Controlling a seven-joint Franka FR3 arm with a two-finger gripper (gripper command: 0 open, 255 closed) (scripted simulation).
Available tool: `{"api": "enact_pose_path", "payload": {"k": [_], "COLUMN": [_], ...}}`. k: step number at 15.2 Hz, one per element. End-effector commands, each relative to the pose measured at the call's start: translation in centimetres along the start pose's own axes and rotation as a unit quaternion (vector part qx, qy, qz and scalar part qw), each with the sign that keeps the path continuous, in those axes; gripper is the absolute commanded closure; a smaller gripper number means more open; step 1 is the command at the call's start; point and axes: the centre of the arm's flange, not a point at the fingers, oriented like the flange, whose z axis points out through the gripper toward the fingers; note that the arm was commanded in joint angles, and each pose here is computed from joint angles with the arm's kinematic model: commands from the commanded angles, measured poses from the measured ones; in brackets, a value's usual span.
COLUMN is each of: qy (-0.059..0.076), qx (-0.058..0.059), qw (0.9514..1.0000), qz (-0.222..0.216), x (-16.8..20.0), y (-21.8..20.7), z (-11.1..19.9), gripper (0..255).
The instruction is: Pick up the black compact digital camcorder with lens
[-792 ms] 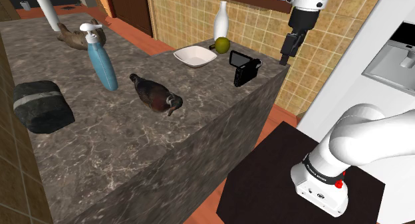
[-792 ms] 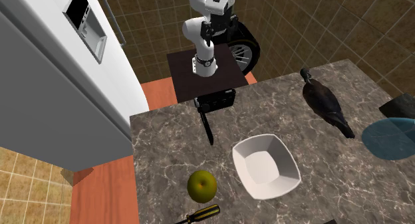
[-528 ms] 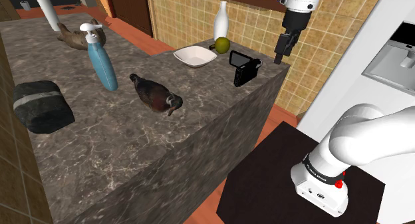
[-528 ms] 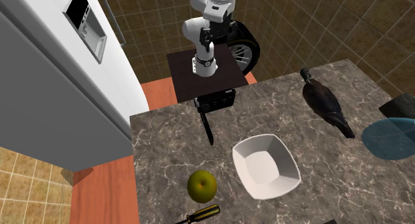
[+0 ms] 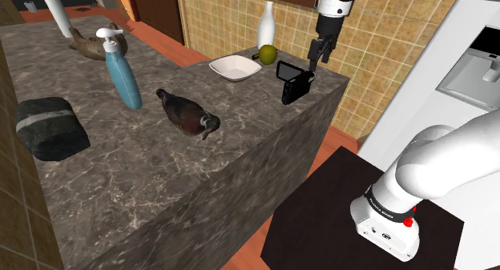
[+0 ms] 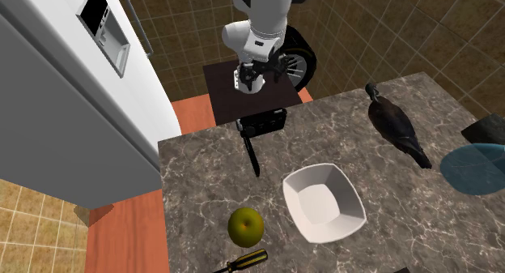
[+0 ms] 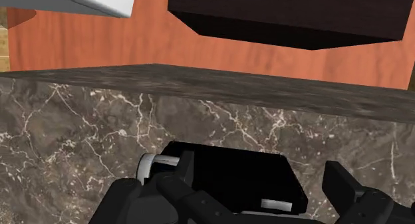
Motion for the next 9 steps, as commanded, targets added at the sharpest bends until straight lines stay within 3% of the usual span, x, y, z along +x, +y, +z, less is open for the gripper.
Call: {"api": "enact_pose_path", "payload": {"k": [1, 9], "qy": [-0.001, -0.004], "qx": [-0.002, -0.008], "qw": [1.0, 0.9998], "qz": [0.003, 0.017], "x": [2.4, 11.3], "y": [1.4, 6.3], "z": [0.9, 3.7], "gripper": [0, 0]}}
